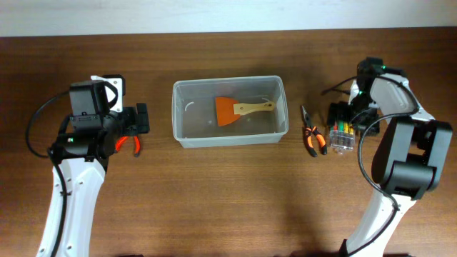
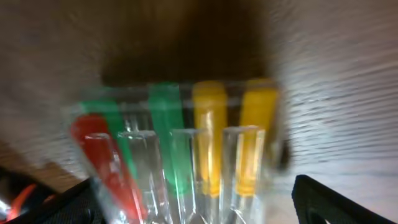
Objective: Pack container
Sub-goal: 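Grasp the clear screwdriver case with the right gripper, then carry the screwdriver case into the container and release it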
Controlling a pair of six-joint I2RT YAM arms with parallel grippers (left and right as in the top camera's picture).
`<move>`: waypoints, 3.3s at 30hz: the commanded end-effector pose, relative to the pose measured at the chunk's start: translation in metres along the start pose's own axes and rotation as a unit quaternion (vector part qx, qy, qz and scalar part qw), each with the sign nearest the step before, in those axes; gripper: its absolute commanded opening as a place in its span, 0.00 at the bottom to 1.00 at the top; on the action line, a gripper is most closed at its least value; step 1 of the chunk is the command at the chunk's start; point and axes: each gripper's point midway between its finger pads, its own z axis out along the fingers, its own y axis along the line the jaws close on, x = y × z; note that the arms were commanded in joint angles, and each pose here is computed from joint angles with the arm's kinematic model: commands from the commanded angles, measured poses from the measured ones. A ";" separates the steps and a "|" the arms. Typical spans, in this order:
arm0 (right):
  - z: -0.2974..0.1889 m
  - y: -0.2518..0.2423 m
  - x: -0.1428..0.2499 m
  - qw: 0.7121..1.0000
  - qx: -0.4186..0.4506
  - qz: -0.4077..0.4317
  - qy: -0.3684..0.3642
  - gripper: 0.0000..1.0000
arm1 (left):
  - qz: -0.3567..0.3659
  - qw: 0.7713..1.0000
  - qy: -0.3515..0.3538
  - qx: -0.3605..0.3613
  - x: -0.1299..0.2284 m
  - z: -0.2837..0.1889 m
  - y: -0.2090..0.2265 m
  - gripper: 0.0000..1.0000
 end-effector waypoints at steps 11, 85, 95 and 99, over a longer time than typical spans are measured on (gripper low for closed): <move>0.015 0.009 0.008 0.999 -0.031 0.006 0.002 0.78 | 0.009 1.000 -0.008 -0.003 -0.007 -0.002 0.000 0.99; -0.040 0.275 0.041 0.717 -0.013 -0.688 -0.111 0.71 | 0.009 1.000 -0.008 -0.003 -0.007 -0.002 0.000 0.99; -0.192 0.256 0.008 0.843 -0.009 -0.490 -0.223 0.99 | 0.009 1.000 -0.008 -0.003 -0.007 -0.002 0.000 0.99; -0.243 0.221 0.008 0.873 -0.013 -0.426 -0.239 0.95 | 0.009 1.000 -0.008 -0.003 -0.007 -0.002 0.000 0.99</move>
